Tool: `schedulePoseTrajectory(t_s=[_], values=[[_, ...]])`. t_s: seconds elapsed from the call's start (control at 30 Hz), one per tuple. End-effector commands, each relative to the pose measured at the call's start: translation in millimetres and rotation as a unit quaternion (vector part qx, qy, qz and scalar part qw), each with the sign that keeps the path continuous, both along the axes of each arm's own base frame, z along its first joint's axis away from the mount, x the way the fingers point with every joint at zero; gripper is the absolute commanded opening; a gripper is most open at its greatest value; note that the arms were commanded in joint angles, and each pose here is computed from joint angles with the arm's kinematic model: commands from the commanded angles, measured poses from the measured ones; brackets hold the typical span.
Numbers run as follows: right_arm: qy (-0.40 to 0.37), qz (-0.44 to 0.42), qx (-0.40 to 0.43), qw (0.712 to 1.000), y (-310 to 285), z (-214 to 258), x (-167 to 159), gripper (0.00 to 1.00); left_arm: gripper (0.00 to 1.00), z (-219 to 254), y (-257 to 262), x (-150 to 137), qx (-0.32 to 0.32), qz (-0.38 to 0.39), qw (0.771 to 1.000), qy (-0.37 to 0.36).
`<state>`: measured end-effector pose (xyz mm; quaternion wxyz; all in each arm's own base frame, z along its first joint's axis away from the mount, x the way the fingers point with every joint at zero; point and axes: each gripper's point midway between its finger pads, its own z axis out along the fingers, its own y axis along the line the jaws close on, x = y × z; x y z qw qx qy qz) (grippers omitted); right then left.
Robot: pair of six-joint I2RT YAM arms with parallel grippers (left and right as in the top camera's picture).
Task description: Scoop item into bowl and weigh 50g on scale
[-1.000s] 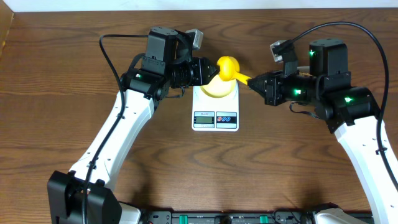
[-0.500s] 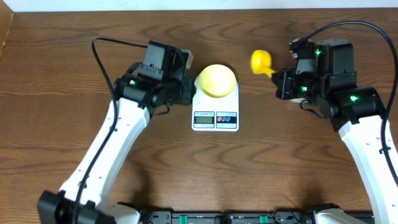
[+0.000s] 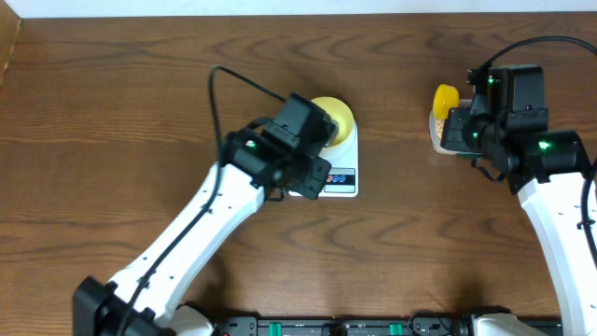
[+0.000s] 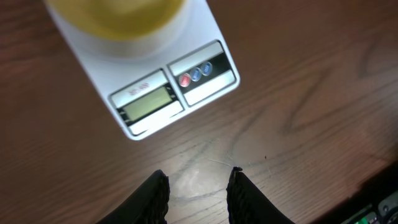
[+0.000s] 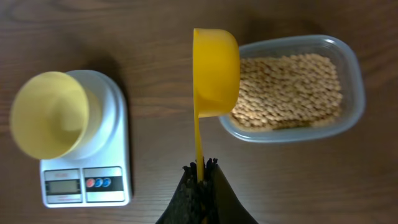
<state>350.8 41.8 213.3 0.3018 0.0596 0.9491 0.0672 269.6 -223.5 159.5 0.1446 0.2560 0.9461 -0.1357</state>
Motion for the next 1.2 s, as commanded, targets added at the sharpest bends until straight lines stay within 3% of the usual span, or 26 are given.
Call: schedulePoseTrajectory(t_s=[0.0, 0.2, 0.8, 1.17], values=[[0.000, -0.026, -0.008, 1.000, -11.9, 4.8, 1.8, 0.01, 0.34, -11.3, -6.9, -0.3, 0.014, -0.015, 1.000, 0.009], [0.018, -0.033, -0.010, 0.999, -17.1, -0.2, -4.9, 0.01, 0.34, -38.8, -23.2, -2.9, 0.012, -0.031, 0.998, 0.050], [0.030, -0.037, -0.011, 0.999, -20.9, -3.5, -9.8, 0.01, 0.34, -92.1, -45.4, 27.0, 0.015, -0.032, 0.998, 0.051], [0.027, -0.036, -0.012, 0.999, -21.2, 0.0, -12.9, 0.01, 0.34, -110.2, -46.4, 28.0, 0.024, -0.043, 0.997, 0.057]])
